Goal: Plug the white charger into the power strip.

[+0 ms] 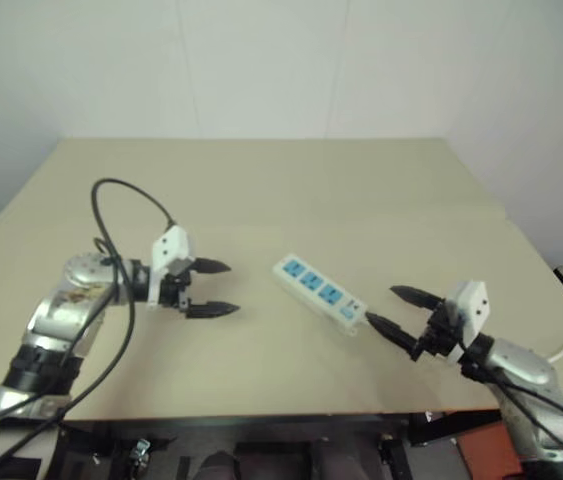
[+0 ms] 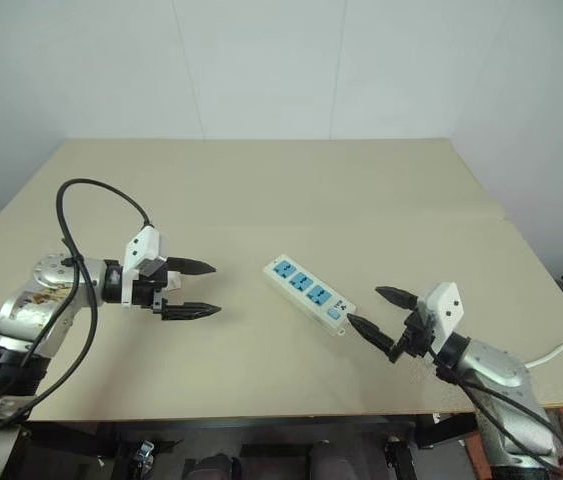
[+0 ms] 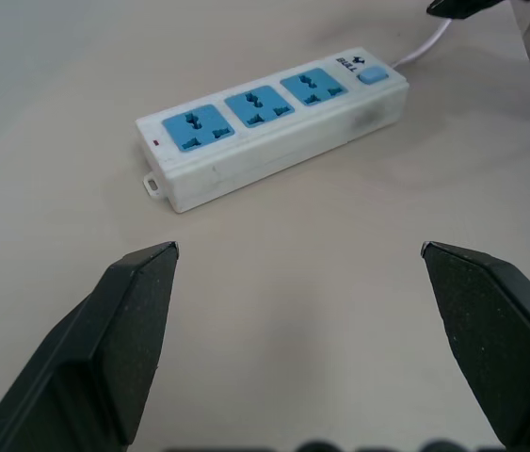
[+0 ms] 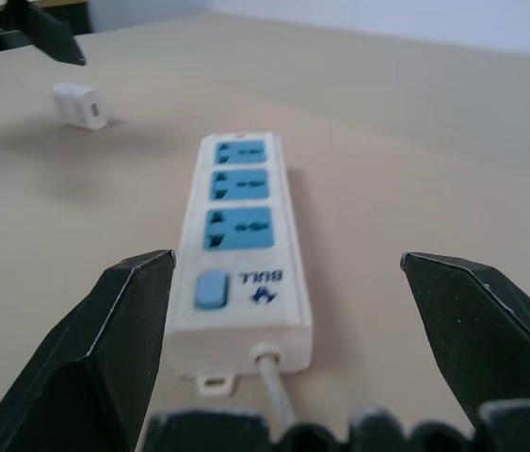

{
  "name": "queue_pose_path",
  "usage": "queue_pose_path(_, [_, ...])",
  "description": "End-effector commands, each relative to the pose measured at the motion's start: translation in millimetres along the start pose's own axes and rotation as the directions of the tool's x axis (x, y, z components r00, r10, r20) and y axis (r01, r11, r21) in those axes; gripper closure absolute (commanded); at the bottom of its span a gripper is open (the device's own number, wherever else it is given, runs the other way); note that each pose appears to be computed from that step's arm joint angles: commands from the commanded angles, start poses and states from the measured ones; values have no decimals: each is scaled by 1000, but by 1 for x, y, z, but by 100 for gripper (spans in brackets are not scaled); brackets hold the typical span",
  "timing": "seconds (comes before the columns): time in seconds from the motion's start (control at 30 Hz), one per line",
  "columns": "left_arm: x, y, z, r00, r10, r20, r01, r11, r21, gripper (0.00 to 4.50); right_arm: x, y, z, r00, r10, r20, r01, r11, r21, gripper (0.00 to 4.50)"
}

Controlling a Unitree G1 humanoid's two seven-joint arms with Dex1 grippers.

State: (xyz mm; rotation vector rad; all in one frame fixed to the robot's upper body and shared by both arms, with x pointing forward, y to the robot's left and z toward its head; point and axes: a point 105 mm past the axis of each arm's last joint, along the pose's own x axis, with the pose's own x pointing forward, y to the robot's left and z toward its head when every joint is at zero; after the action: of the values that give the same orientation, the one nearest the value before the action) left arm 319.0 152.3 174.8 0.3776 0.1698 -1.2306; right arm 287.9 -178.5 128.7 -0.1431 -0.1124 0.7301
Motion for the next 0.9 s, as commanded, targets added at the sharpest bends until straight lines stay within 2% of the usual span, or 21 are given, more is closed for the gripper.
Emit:
queue_pose_path(0.03, [-7, 4, 16, 999, 32, 30, -33, 998, 53, 0, 7, 4, 6, 998, 21, 52, -19, 999, -26, 2])
queue_pose_path(0.17, [-9, 1, 11, 999, 40, 14, -40, 998, 56, 0, 17, 7, -8, 999, 45, 22, -44, 998, -50, 2])
queue_pose_path(0.57, [-15, -1, 12, 998, 61, 18, -62, 996, 62, 0, 35, 13, -24, 994, 113, -4, -113, 993, -29, 2])
queue_pose_path(0.9, [-15, -5, 11, 998, 63, 17, -64, 996, 66, 0, 35, 11, -35, 997, 74, -21, -74, 997, -3, 2])
